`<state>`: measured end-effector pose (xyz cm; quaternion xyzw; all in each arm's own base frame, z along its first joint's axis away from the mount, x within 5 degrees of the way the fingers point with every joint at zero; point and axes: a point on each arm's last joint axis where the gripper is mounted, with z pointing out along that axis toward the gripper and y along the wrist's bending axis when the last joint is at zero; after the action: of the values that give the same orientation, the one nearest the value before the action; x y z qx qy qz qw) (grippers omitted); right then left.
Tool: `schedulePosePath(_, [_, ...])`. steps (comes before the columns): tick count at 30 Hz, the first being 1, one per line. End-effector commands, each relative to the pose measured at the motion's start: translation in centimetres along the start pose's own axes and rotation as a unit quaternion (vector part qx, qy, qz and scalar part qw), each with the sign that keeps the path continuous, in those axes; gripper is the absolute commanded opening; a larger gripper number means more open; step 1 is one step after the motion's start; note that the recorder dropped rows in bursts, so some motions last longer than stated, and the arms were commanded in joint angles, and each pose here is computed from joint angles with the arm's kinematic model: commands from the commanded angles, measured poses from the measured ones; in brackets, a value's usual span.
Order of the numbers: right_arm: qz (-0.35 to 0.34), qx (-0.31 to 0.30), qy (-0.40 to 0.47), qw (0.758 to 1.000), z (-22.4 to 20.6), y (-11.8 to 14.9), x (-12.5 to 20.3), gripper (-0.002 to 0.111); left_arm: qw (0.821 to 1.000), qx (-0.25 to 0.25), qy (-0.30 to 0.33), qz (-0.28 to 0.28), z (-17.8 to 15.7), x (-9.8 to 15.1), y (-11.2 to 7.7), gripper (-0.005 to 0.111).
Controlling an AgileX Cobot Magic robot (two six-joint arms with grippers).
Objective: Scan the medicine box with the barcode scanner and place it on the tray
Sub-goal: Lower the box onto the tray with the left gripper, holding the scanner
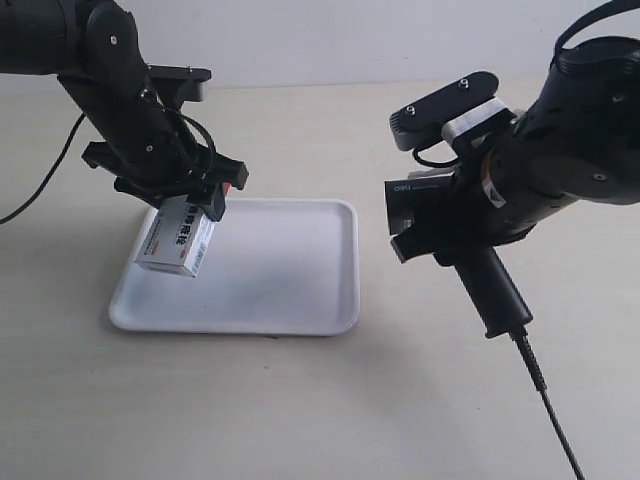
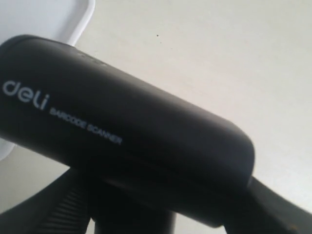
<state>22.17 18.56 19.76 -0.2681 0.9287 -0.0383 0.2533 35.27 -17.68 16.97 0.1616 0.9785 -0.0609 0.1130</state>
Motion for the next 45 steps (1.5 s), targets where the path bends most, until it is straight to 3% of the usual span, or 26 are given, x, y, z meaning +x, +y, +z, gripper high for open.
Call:
schedulePosePath(1, [0.004,-0.004,-0.016,1.000,-0.7,0.0,-0.4,0.004,1.000,-0.002,-0.011,-0.002,-0.3,-0.3,0.2,0.000])
schedulePosePath(20, [-0.002,-0.015,-0.005,1.000,0.6,0.8,-0.2,0.004,1.000,-0.005,-0.010,0.003,-0.3,-0.3,0.2,0.000])
schedulePosePath(26, [0.054,0.022,-0.007,0.998,1.6,-1.6,-0.5,0.000,0.999,-0.001,-0.009,0.036,-0.3,-0.2,-0.2,0.000])
schedulePosePath(33, [0.121,-0.001,-0.002,0.993,4.3,-3.4,-0.6,0.000,0.985,0.008,-0.008,0.171,-0.2,0.0,-1.8,0.000])
schedulePosePath(40, [0.125,-0.004,0.023,0.992,6.9,-3.4,0.1,0.000,0.934,0.021,-0.007,0.357,-0.1,0.9,-5.3,0.000])
schedulePosePath(45, [0.123,-0.004,0.038,0.992,7.9,-3.2,0.5,0.000,0.918,0.027,-0.013,0.396,-0.1,1.3,-7.2,0.000])
